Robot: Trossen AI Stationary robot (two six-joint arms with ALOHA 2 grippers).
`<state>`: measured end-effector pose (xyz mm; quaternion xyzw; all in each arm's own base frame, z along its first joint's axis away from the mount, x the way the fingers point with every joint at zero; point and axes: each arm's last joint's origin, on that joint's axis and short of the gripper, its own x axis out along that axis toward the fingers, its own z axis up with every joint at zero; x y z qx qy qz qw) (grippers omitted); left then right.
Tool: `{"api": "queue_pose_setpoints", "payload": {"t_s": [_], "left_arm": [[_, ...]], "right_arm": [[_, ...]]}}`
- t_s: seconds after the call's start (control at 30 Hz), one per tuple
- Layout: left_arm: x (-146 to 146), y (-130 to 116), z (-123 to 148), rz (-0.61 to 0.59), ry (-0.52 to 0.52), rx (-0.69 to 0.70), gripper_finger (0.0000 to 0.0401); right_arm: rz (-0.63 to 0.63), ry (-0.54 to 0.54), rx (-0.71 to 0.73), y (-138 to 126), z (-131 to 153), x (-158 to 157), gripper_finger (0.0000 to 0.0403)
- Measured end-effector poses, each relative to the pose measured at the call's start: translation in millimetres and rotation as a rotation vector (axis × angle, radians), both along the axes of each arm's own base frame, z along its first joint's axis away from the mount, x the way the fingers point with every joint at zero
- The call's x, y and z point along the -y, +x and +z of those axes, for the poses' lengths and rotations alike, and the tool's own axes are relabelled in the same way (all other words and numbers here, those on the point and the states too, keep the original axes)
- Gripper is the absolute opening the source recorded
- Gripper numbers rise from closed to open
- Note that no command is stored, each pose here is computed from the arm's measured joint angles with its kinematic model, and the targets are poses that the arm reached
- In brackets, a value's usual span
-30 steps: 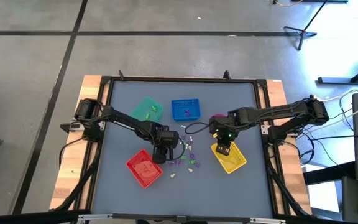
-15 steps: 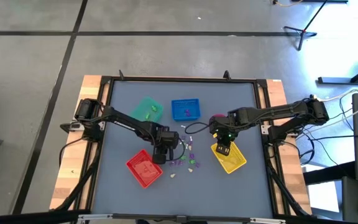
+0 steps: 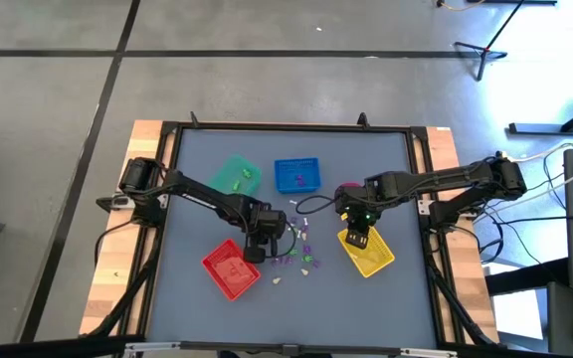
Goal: Sort Halloween decoration
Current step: Put the purple witch hat toy into the orange bin
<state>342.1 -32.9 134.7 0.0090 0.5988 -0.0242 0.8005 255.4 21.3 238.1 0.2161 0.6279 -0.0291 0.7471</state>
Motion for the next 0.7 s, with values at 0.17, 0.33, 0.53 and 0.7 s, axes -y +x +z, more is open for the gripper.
{"api": "queue_pose_setpoints", "payload": {"t_s": [0.17, 0.33, 0.53, 0.7], "left_arm": [[0, 0, 0, 0.001, 0.002, 0.000, 0.0001], [0, 0, 1, 0.000, 0.000, 0.003, 0.0000], [-2, -3, 12, -0.002, 0.000, 0.033, 0.0000], [-1, -5, 26, -0.023, -0.009, 0.073, 0.0000]], "right_arm": [[0.000, 0.000, 0.000, 0, 0, 0, 0.0124], [0.000, 0.000, 0.000, 0, 0, 0, 0.0124], [0.000, 0.000, 0.000, 0, 0, 0, 0.0124], [0.000, 0.000, 0.000, 0, 0, 0, 0.0124]]}}
